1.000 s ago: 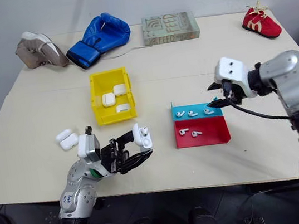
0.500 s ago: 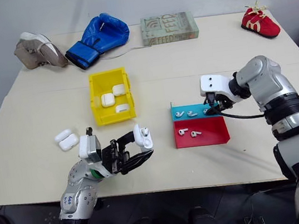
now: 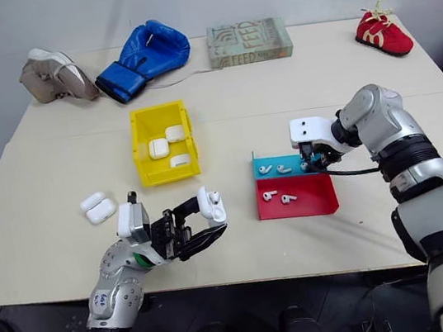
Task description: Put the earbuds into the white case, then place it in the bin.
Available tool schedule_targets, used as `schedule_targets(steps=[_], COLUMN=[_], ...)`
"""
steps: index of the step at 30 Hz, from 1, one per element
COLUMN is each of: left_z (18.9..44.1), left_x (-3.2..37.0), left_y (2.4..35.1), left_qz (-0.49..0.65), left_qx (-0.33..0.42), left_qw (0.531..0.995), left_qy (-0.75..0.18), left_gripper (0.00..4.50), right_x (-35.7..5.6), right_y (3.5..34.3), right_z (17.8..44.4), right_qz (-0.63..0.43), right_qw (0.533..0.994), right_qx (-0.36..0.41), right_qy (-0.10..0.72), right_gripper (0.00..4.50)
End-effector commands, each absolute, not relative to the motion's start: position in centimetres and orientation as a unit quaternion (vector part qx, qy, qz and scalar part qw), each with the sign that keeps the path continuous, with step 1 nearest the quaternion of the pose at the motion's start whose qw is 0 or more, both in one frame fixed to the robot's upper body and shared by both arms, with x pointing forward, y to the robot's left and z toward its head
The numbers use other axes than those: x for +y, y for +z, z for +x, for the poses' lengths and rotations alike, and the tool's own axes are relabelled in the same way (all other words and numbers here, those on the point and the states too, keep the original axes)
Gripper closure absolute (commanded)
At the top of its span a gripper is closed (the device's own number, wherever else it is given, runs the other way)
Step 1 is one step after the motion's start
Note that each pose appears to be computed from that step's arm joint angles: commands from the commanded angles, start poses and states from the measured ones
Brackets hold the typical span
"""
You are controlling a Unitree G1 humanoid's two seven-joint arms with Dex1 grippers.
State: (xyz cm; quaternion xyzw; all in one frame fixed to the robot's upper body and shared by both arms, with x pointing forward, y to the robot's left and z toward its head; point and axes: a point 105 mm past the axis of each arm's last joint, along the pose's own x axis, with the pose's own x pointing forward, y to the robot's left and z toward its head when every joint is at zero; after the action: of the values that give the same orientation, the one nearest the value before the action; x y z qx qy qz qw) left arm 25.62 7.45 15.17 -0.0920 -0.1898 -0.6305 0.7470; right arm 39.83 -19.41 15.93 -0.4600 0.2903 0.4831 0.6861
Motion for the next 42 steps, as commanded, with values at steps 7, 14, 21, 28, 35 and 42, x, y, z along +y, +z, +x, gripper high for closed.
schedule_targets(steps=[7,14,21,28,35,42], left_z=[25.1,25.1,25.2,25.4,26.0,26.7], left_x=[7.4,7.5,7.6,7.5,7.1,7.0], left_y=[16.2,16.2,16.3,16.3,17.0,18.4], left_qz=[-0.071,-0.070,-0.069,-0.069,-0.077,-0.100], left_qx=[-0.212,-0.212,-0.212,-0.213,-0.225,-0.252], left_qw=[0.741,0.742,0.743,0.741,0.732,0.718], left_qy=[-0.633,-0.632,-0.632,-0.634,-0.638,-0.641], left_gripper=[1.72,1.72,1.72,1.72,1.72,1.72], right_x=[-19.6,-19.9,-19.4,-19.3,-19.1,-15.9], right_y=[16.3,16.0,15.9,16.1,20.8,27.1], right_z=[40.0,39.8,39.9,39.5,38.6,32.7], right_qz=[-0.461,-0.459,-0.451,-0.432,-0.369,-0.094], right_qw=[0.686,0.681,0.686,0.695,0.757,0.801], right_qx=[0.302,0.314,0.309,0.297,0.207,0.002], right_qy=[0.475,0.476,0.481,0.491,0.498,0.591], right_gripper=[2.35,3.22,4.08,4.08,4.08,4.08])
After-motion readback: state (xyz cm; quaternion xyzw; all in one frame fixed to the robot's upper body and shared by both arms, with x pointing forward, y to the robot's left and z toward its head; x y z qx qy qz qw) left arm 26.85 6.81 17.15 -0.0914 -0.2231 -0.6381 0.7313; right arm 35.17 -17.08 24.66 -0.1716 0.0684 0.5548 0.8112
